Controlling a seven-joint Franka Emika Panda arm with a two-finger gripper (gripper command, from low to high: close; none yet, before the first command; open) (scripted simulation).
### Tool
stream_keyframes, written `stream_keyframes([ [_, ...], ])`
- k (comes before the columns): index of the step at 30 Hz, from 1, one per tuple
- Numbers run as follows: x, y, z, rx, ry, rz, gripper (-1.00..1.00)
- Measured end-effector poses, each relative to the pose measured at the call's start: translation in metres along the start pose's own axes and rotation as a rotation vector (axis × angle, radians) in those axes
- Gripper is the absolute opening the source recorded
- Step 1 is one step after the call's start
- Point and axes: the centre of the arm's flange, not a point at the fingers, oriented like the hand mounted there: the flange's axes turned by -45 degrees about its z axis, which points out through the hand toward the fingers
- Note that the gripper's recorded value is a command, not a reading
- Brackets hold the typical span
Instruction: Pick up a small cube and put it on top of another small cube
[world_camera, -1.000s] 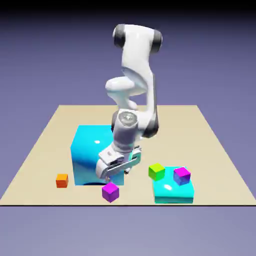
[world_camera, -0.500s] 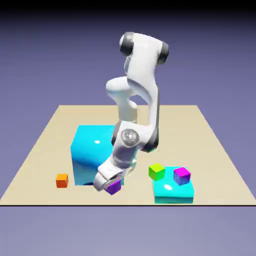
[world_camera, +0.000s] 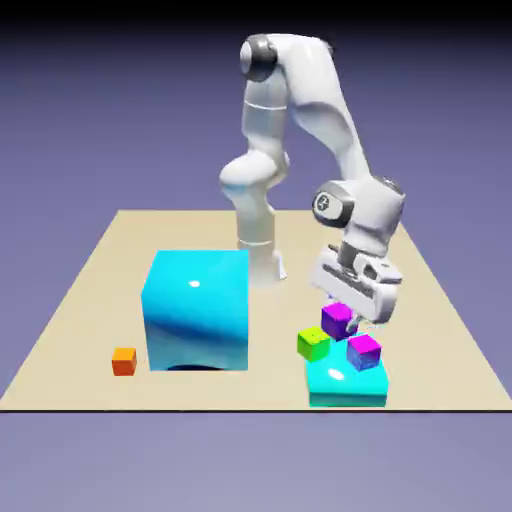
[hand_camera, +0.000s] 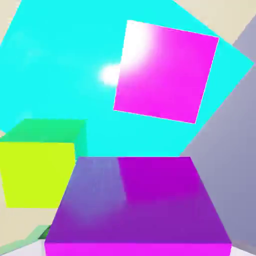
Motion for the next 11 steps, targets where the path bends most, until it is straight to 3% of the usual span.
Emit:
stream_keyframes([
  [3,0.012,0.002,-0.013,-0.040,-0.010,-0.107,-1.00],
  [8,0.019,0.005,0.050,-0.041,-0.010,-0.110,-1.00],
  [9,0.020,0.005,0.055,-0.041,-0.010,-0.110,1.00],
  [11,0.020,0.005,0.055,-0.042,-0.010,-0.110,1.00],
])
